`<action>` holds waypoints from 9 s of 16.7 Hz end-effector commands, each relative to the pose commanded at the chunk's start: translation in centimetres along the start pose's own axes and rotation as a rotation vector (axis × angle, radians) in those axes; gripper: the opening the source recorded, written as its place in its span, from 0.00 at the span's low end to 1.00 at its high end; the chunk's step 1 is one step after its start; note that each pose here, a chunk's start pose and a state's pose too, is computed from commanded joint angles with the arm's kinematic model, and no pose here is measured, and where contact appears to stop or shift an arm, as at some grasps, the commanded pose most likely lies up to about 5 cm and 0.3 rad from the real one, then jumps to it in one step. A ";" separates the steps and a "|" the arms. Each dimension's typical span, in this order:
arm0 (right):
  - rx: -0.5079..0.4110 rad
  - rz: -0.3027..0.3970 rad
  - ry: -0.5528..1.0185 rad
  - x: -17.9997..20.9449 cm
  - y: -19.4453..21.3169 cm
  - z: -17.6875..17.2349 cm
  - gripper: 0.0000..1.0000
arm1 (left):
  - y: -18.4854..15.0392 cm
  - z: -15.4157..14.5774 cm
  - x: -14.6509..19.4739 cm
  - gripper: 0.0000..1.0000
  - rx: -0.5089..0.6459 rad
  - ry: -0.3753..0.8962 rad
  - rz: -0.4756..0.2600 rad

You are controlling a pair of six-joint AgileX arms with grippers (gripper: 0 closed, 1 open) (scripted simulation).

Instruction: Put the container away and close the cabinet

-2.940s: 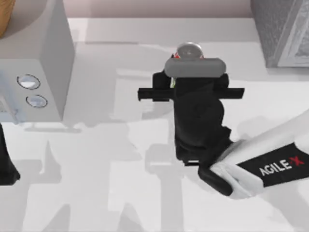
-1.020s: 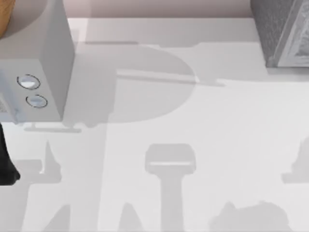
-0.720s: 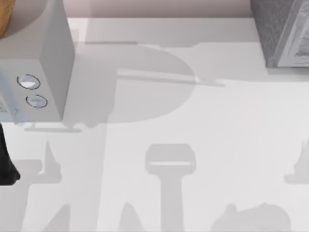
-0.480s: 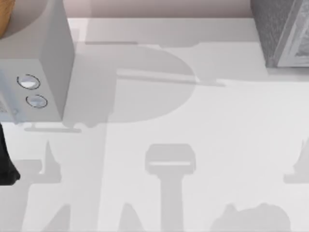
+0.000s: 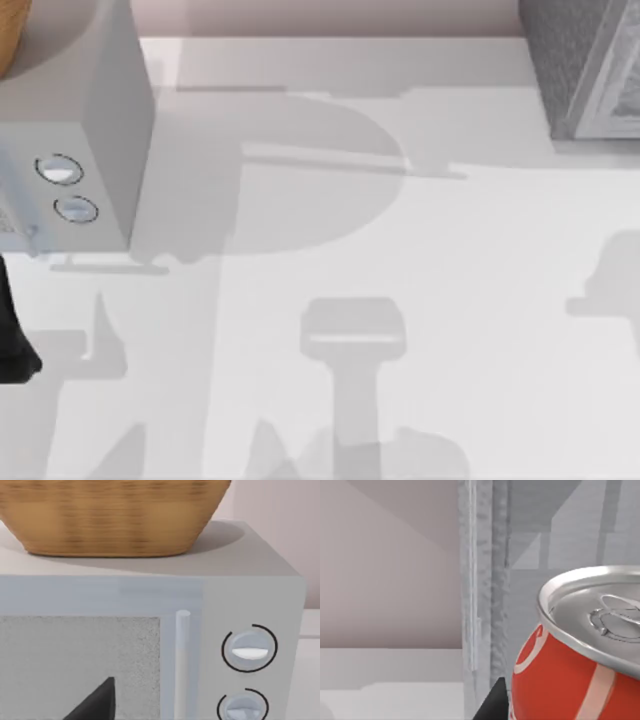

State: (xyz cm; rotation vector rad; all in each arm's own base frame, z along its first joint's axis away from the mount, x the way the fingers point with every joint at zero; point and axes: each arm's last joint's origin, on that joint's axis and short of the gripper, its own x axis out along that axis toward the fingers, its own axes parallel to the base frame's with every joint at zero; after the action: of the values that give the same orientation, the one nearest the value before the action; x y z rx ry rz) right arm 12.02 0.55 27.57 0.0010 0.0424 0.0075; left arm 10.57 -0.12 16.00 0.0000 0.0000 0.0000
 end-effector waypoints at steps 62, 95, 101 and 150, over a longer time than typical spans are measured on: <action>0.003 -0.008 -0.044 27.5 3.8 26.7 1.00 | 0.0 0.0 0.0 1.00 0.000 0.000 0.000; -0.030 0.017 -0.063 -1.1 -0.4 -3.5 1.00 | 0.0 0.0 0.0 1.00 0.000 0.000 0.000; -0.003 -0.006 -0.043 -1.0 -0.7 -11.3 1.00 | 0.0 0.0 0.0 1.00 0.000 0.000 0.000; 0.028 -0.002 -0.021 6.5 -28.6 3.3 1.00 | 0.0 0.0 0.0 1.00 0.000 0.000 0.000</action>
State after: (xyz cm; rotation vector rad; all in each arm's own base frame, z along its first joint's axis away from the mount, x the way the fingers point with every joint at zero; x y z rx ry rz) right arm 18.89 -27.96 30.58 0.0287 0.0217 0.0054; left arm 10.57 -0.12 16.00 0.0000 0.0000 0.0000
